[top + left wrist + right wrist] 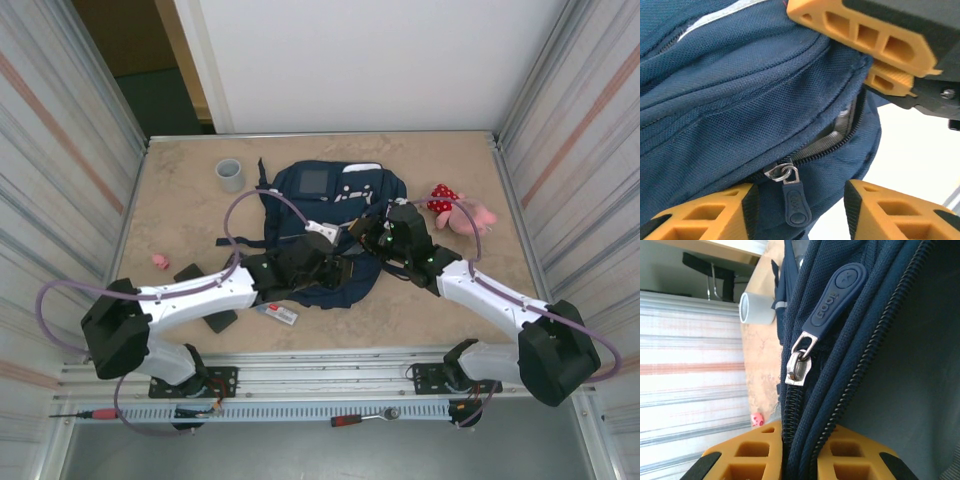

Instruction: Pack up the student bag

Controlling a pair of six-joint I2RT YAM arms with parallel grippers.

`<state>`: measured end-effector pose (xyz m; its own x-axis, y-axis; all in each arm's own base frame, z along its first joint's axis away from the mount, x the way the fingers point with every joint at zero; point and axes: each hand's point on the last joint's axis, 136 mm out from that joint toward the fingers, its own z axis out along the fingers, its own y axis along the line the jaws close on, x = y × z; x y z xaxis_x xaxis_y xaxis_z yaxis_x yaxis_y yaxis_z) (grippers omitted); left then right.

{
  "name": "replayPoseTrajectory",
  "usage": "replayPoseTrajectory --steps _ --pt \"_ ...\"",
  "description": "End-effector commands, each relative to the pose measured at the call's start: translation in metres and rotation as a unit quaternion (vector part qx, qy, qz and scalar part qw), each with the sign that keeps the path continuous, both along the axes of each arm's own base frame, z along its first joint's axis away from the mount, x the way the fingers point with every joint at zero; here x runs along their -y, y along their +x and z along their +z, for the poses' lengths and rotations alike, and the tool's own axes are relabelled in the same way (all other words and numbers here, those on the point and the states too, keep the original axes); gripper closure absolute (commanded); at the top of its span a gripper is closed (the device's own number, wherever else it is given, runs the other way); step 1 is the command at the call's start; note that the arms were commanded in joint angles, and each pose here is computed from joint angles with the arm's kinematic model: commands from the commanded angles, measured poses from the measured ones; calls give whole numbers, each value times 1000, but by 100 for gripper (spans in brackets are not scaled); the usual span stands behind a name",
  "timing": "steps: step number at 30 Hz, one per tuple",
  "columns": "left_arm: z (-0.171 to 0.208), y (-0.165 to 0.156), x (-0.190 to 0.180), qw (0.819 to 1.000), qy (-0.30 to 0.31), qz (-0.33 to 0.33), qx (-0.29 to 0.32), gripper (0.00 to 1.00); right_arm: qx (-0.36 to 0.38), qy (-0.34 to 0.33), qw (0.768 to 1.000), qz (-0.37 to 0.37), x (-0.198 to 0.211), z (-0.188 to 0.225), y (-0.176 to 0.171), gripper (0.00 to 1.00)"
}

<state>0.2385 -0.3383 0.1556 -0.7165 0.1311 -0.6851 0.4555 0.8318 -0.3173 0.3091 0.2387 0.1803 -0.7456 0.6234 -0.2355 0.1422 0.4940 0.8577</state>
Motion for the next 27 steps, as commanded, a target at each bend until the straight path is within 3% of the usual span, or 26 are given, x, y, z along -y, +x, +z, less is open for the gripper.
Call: replayPoseTrajectory --steps 1,14,21,27 --pt "-7 9 -9 999 39 29 5 55 51 13 998 23 -13 36 3 100" --pt "-17 8 -31 999 22 46 -4 100 66 -9 997 27 -6 42 1 100" --pt "-31 13 -70 996 53 73 -15 100 65 -21 998 17 25 50 5 100" --pt "-31 14 -85 997 37 62 -5 100 42 -20 999 -5 51 41 7 100"
